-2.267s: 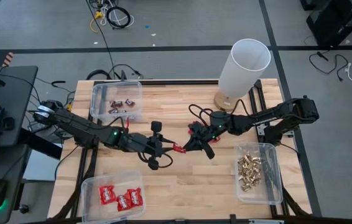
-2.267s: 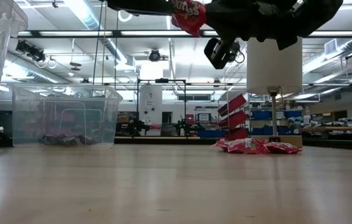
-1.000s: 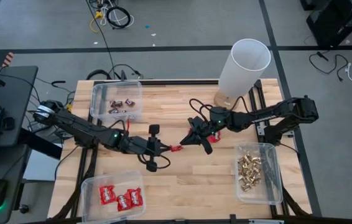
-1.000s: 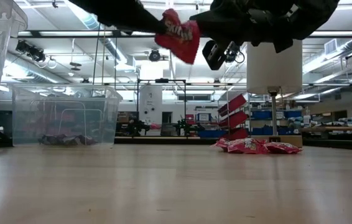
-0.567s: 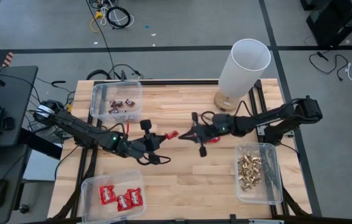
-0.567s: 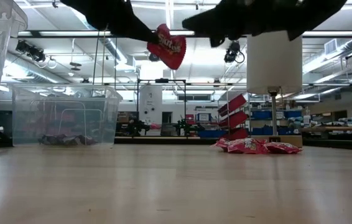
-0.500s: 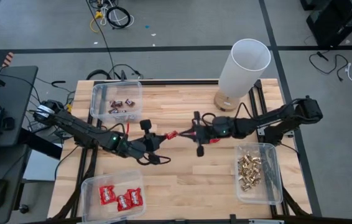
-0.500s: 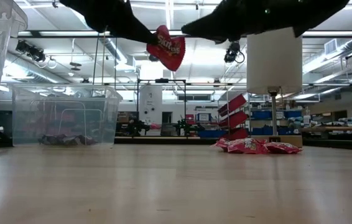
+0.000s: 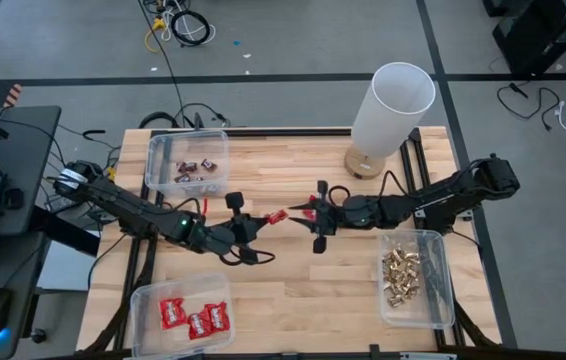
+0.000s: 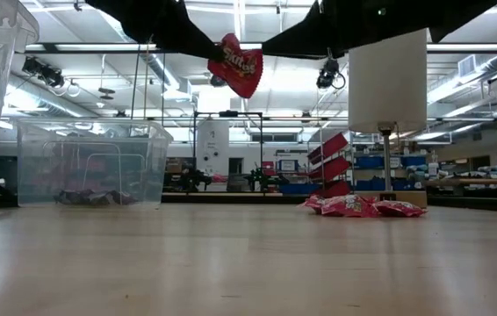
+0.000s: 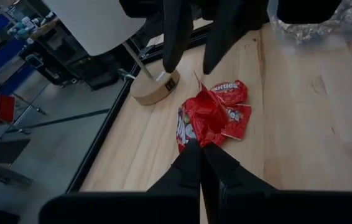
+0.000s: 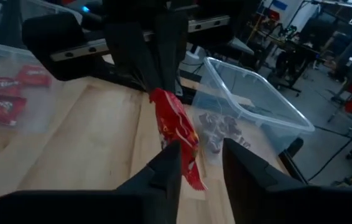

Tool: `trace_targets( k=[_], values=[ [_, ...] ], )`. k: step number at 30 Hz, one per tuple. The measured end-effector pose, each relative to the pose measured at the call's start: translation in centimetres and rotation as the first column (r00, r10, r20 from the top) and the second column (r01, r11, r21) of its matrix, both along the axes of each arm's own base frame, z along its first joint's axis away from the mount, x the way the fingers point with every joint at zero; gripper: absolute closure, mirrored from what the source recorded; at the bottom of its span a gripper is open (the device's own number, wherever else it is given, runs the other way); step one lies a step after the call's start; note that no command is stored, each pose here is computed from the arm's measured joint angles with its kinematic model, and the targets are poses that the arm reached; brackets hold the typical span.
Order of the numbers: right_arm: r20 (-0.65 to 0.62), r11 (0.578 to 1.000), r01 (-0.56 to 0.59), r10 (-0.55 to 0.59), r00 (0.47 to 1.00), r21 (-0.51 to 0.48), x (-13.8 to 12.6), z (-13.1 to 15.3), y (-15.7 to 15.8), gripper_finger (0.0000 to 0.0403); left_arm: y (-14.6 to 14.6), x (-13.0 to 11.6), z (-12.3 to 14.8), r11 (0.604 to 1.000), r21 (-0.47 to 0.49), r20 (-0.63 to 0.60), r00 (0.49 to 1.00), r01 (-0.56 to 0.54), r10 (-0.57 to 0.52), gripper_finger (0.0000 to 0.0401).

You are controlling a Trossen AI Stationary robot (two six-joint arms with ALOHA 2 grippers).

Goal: Sort candy
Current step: Put the red chocolate into the bottom left transparent bin

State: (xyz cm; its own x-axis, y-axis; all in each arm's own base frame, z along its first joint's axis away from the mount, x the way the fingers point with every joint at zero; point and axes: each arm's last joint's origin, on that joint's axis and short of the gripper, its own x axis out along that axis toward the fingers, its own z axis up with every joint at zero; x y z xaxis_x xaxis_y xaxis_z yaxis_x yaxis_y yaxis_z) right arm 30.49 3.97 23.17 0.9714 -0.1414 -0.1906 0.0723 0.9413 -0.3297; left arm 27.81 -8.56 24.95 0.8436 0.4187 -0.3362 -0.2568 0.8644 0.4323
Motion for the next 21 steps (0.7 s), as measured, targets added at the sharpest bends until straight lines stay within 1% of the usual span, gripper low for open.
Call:
trace_targets(
  k=[4,10,16,21],
  values=[
    [0.001,1.000,-0.021,0.021,1.000,0.007,0.01,0.02,0.06,0.0286,0.06,0.21,0.26,1.000,-0.023,0.028,0.999,0.019,-0.019,0.0401],
    [0.008,0.999,-0.033,0.033,0.999,0.019,0.02,0.07,0.10,0.0286,0.06,0.26,0.35,1.000,-0.014,0.032,0.999,0.028,-0.027,0.0401],
    [0.009,0.999,-0.031,0.030,0.999,0.038,0.03,0.06,0.05,0.0296,-0.01,0.34,0.48,0.999,-0.017,0.041,0.998,0.048,-0.047,0.0401],
    [0.012,0.998,-0.052,0.051,0.999,0.043,0.05,0.08,0.05,0.0320,-0.06,0.39,0.58,0.998,-0.028,0.053,0.997,0.060,-0.058,0.0401]
  ],
)
